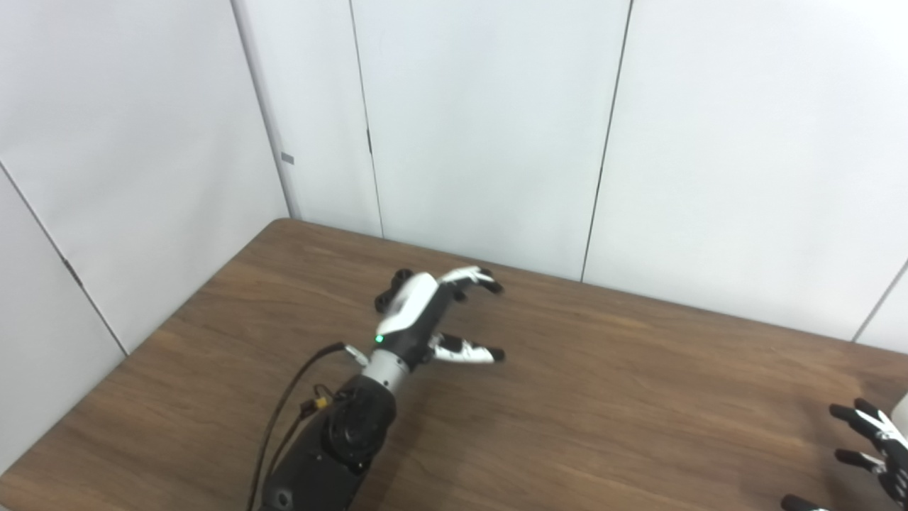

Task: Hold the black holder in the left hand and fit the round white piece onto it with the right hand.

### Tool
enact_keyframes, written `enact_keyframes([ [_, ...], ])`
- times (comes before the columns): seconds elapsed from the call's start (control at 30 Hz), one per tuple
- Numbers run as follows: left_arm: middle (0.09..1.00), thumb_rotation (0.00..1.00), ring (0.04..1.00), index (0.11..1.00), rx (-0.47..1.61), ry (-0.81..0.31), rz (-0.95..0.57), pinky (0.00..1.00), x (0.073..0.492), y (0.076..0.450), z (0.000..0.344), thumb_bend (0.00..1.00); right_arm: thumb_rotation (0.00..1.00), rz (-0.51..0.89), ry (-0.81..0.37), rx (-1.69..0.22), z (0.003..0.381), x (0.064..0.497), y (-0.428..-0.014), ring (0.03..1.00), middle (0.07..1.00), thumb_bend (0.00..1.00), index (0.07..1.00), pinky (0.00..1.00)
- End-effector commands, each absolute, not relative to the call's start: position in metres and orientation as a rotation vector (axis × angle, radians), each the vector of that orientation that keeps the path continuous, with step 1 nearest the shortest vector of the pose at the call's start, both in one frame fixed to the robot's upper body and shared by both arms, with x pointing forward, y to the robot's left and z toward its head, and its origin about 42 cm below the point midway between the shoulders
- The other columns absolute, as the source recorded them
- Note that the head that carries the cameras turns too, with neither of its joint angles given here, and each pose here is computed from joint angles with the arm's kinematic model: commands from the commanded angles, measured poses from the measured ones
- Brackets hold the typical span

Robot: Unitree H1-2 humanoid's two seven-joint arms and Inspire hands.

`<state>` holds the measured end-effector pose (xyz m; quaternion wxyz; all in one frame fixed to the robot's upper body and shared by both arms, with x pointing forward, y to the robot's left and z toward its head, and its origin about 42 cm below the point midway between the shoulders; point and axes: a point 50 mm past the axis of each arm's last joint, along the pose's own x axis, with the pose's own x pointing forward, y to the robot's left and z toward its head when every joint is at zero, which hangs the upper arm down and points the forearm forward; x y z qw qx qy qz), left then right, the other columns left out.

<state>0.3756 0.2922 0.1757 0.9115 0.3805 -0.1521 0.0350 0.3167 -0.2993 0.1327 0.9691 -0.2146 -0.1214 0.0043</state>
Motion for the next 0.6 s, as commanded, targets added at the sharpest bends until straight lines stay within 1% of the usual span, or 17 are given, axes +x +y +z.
enact_keyframes([
  [0.0,0.909,0.06,0.926,0.734,0.813,-0.449,0.166,0.81,0.387,0.302,0.217,0.79,0.16,-0.001,-0.26,-0.45,0.138,0.317,-0.31,0.895,0.929,0.77,0.781,0.72],
  [0.07,0.917,0.06,0.937,0.738,0.827,-0.462,0.191,0.84,0.388,0.307,0.222,0.79,0.17,-0.001,-0.26,-0.449,0.139,0.317,-0.31,0.894,0.928,0.78,0.78,0.72],
  [0.13,0.924,0.06,0.949,0.749,0.838,-0.464,0.216,0.85,0.389,0.313,0.23,0.78,0.18,-0.001,-0.257,-0.453,0.139,0.316,-0.31,0.894,0.928,0.78,0.779,0.72],
  [0.37,0.946,0.1,0.971,0.761,0.911,-0.445,0.312,0.82,0.395,0.338,0.254,0.79,0.18,-0.002,-0.255,-0.459,0.139,0.316,-0.312,0.89,0.927,0.78,0.779,0.72],
  [0.5,0.966,0.14,0.994,0.776,0.984,-0.42,0.35,0.81,0.4,0.353,0.26,0.81,0.18,-0.001,-0.257,-0.459,0.141,0.315,-0.313,0.887,0.926,0.78,0.779,0.71],
  [0.57,0.981,0.15,0.999,0.779,1.015,-0.387,0.368,0.83,0.402,0.359,0.261,0.83,0.17,-0.001,-0.254,-0.457,0.14,0.315,-0.313,0.885,0.926,0.78,0.78,0.71],
])
